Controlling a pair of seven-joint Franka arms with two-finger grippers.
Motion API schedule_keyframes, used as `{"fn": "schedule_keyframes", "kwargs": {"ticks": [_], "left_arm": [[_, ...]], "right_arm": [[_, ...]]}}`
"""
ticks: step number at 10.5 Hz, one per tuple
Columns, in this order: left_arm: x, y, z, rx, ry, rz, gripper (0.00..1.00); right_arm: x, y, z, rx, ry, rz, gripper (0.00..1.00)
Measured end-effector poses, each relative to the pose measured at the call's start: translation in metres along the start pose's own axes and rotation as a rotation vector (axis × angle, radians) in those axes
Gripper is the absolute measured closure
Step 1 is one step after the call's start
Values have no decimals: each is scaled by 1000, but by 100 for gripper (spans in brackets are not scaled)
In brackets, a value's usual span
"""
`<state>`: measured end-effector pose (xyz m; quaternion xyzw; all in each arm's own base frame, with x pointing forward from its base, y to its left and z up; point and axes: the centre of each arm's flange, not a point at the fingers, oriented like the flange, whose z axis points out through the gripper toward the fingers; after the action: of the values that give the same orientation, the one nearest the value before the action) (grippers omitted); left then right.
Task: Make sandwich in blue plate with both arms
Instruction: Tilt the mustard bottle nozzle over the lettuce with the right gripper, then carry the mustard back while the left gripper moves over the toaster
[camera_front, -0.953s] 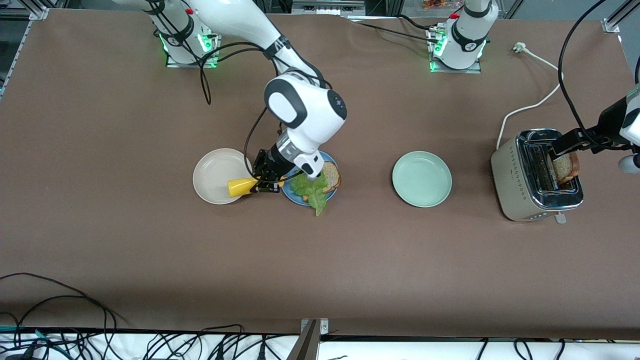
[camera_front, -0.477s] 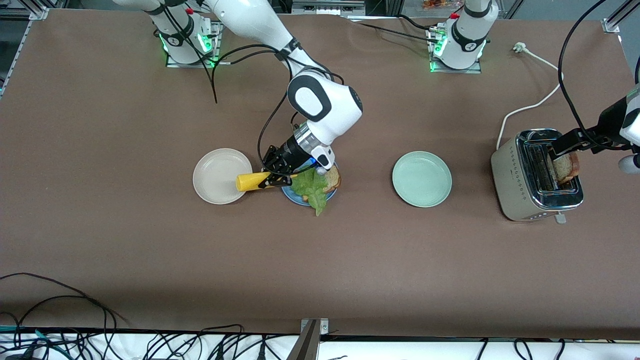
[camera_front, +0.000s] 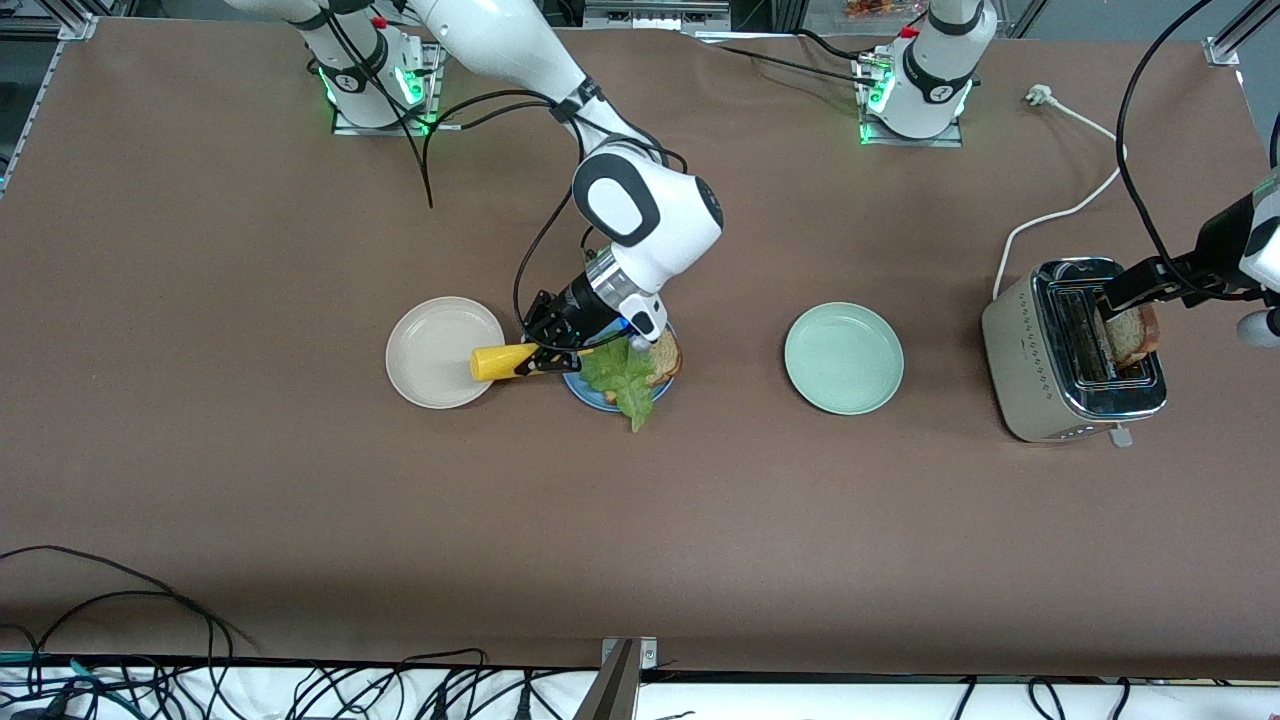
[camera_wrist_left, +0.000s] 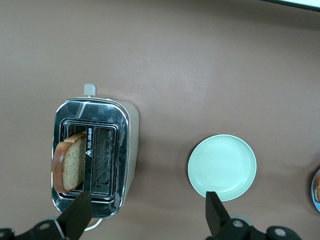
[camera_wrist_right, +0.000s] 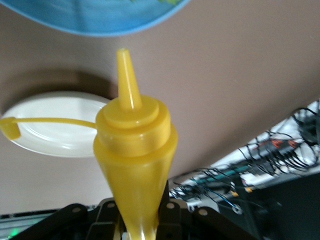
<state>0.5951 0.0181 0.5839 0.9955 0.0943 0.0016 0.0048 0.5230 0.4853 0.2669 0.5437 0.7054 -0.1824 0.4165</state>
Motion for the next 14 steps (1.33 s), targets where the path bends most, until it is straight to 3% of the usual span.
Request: {"fn": "schedule_keyframes", "kwargs": {"ticks": [3,5,8,10,12,14], "left_arm": [[0,0,0,0,0,0,0],[0,0,0,0,0,0,0],[0,0,0,0,0,0,0],[0,1,0,0,1,1,0],[0,3,0,0,1,4,0],[-1,4,0,-1,1,7,0]], "right_arm": [[-19,3,7,143,120,65,77],[-60,13,18,270,235,145,77],[-131,22,69,510,457,265,77],[-164,21,122,630,619,277,77],[-195,20,166,675,758,227,77],[-226,18,199,681,884,186,77]]}}
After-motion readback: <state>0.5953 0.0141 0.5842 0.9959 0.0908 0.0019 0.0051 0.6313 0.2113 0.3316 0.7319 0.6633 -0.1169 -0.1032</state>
